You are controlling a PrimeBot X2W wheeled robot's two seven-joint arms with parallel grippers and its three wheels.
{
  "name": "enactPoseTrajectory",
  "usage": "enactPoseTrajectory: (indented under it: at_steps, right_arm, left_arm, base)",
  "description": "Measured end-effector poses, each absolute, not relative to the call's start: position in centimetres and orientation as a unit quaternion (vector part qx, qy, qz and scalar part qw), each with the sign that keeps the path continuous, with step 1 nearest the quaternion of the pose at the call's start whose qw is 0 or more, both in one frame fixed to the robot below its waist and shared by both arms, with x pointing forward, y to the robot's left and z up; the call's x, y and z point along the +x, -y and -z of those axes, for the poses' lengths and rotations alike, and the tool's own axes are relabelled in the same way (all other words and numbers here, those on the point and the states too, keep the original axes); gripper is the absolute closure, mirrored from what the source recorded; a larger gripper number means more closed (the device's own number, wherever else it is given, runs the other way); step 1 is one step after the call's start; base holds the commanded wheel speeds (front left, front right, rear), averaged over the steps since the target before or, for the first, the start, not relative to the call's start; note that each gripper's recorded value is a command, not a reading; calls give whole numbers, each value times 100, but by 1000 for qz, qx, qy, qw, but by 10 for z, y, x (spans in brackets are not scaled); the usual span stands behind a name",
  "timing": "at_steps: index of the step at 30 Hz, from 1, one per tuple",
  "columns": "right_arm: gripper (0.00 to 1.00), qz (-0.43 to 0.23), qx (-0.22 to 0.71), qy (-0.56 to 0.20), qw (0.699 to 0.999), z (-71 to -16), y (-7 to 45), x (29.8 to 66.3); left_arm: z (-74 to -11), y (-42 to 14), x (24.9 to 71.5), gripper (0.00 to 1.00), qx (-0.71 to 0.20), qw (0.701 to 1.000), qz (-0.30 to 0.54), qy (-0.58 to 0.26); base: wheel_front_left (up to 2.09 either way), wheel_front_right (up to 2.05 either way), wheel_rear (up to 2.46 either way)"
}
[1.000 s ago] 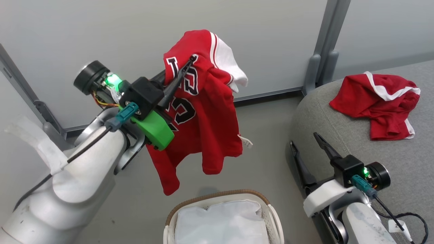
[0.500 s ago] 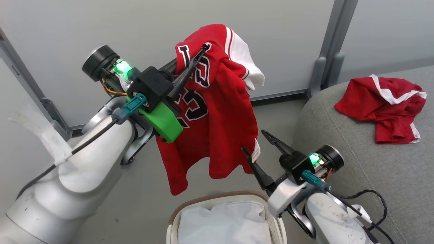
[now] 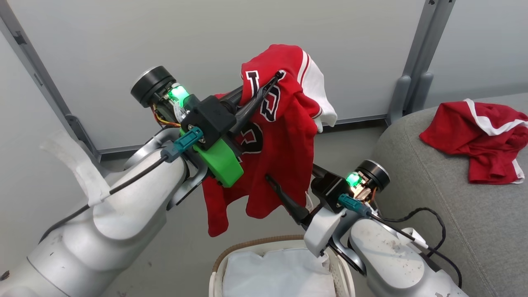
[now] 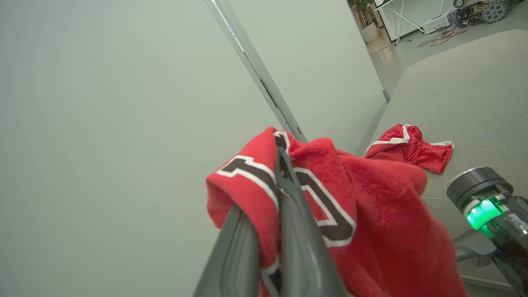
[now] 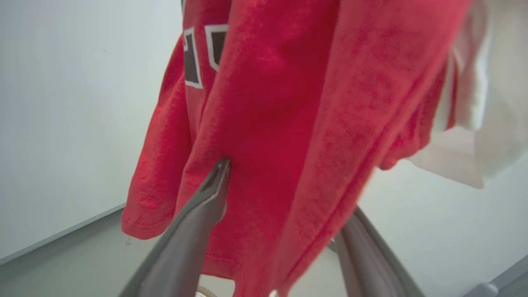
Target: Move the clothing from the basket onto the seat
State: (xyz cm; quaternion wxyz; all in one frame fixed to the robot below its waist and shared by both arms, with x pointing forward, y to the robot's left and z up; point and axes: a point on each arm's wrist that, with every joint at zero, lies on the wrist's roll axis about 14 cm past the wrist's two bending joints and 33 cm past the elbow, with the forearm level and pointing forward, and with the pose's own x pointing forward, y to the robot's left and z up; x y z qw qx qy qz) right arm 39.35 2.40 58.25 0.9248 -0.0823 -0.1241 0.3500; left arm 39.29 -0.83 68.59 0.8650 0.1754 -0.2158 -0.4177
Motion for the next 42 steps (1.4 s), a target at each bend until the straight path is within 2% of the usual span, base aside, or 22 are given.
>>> enactPoseTrajectory:
  at_steps: [1,4,5,17,18,19,21,22,23,31,42]
  right_arm:
    - [51,-353,-82,124,924,-583,-26,393]
    - [92,-362,-77,126,921,-586,-32,393]
    - [100,-364,-77,127,920,-587,-33,392]
    - [100,-349,-69,135,925,-594,-25,399]
    - [100,-347,-67,137,926,-596,-23,399]
    - [100,-343,-64,139,927,-597,-21,400]
    - [100,-335,-60,140,930,-597,-16,401]
    - [100,-333,-60,140,931,-597,-14,401]
    - [100,-328,-58,143,932,-599,-11,402]
    - [100,-288,-45,168,942,-616,16,409]
    - [100,-242,-43,186,951,-625,46,416]
  left_arm:
    - [-686,8,392,100,174,865,418,215]
    - [-686,8,391,100,169,866,418,215]
    - [-686,7,391,100,168,867,418,214]
    - [-662,-2,399,100,121,889,402,183]
    - [-659,-3,400,94,114,892,400,179]
    - [-654,-5,401,73,107,895,396,173]
    - [-642,-8,403,52,92,903,389,158]
    - [-637,-9,404,22,85,907,385,152]
    - [-632,-11,405,0,74,911,379,146]
    - [-576,-9,396,0,18,929,362,76]
    - [-531,0,374,0,-59,940,335,24]
  base:
    - [0,0,0]
    - [0,0,0]
    - [0,0,0]
    - [0,0,0]
    - [0,0,0]
    - [0,0,0]
    - [0,0,0]
    - [0,0,0]
    - [0,0,0]
    - [0,0,0]
    - [0,0,0]
